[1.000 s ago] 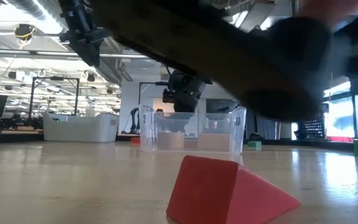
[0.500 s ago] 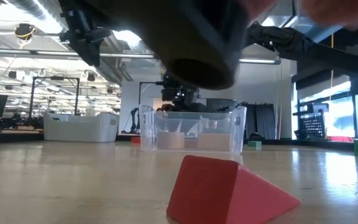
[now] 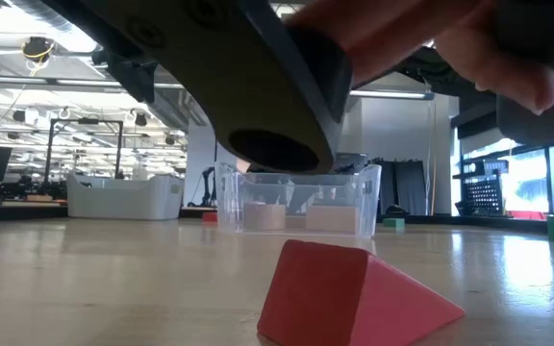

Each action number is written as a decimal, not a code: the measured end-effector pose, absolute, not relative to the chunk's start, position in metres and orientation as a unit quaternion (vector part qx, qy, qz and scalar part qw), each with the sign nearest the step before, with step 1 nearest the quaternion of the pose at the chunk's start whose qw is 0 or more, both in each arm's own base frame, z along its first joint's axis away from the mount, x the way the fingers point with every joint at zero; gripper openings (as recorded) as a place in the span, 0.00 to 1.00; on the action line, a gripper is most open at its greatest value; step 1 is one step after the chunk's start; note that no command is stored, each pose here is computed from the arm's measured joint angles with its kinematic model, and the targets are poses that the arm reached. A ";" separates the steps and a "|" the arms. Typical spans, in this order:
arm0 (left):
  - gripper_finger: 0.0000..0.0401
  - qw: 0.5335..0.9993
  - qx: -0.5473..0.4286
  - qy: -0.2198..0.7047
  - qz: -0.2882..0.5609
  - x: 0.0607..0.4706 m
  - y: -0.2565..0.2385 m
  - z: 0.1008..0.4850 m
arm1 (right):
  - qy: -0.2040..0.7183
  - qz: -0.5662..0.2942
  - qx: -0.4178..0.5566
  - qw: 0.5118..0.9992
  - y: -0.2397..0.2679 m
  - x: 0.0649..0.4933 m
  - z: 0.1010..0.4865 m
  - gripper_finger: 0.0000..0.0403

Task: Sort & place blocks by color
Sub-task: Put the brown block into the transparent bin

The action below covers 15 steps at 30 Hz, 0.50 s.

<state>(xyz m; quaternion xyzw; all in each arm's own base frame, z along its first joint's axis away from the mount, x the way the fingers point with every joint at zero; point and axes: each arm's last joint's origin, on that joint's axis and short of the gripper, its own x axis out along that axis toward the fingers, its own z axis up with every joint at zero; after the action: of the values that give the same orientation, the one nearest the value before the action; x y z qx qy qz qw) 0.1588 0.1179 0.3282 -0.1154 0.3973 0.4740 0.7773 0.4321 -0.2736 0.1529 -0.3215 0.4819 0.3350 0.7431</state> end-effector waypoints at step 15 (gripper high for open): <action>0.41 0.777 -0.115 0.397 0.474 0.159 0.118 0.328 | 0.527 0.303 -0.284 0.742 -0.284 0.425 0.141 0.59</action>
<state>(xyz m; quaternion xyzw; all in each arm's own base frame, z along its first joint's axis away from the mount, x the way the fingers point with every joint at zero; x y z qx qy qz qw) 0.1588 0.1179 0.3282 -0.1153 0.3974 0.4738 0.7774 0.4252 -0.2843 0.1407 -0.2837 0.5268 0.3034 0.7416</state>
